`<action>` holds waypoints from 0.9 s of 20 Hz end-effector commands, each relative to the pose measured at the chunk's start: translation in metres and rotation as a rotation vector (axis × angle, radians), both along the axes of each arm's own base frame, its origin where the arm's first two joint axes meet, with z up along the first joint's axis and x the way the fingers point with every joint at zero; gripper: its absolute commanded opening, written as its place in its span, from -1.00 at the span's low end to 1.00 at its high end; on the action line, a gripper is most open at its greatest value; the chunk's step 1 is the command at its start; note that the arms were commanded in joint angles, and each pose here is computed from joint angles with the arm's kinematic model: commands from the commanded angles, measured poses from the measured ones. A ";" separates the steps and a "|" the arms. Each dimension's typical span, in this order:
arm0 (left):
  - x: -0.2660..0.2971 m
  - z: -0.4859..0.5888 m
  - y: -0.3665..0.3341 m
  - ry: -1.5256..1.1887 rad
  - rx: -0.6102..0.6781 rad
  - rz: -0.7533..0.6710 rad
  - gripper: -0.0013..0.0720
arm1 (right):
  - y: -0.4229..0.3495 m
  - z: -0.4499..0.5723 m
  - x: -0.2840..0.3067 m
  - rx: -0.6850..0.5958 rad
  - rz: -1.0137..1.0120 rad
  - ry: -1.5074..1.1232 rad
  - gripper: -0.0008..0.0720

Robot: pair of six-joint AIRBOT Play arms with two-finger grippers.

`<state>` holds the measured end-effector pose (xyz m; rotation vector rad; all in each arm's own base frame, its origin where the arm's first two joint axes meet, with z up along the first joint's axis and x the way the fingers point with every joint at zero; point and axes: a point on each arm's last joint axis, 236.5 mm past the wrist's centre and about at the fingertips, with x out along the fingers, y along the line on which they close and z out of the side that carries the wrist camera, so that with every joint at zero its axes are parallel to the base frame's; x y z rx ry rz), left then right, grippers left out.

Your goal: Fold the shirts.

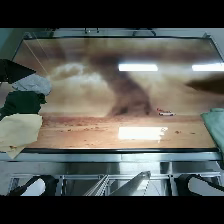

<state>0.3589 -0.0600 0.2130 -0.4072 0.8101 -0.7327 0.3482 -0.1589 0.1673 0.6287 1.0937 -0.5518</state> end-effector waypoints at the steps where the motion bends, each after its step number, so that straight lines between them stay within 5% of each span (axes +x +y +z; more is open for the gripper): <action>1: -0.003 0.000 -0.001 0.005 0.001 -0.010 -0.92 | -0.083 -0.011 -0.147 -0.089 -0.411 0.281 -0.91; 6: -0.013 -0.003 -0.021 0.026 0.005 -0.087 -0.92 | -0.095 -0.116 -0.233 0.043 -0.463 0.535 -0.91; 10: -0.021 -0.003 -0.052 0.024 0.007 -0.175 -0.92 | -0.114 -0.147 -0.272 -0.027 -0.441 0.633 -0.91; 15: -0.028 -0.002 -0.078 0.015 0.007 -0.242 -0.92 | -0.124 -0.141 -0.270 -0.071 -0.396 0.627 -0.91; 18: -0.022 0.000 -0.085 -0.009 0.006 -0.235 -0.92 | -0.116 -0.141 -0.214 0.010 -0.382 0.400 -0.91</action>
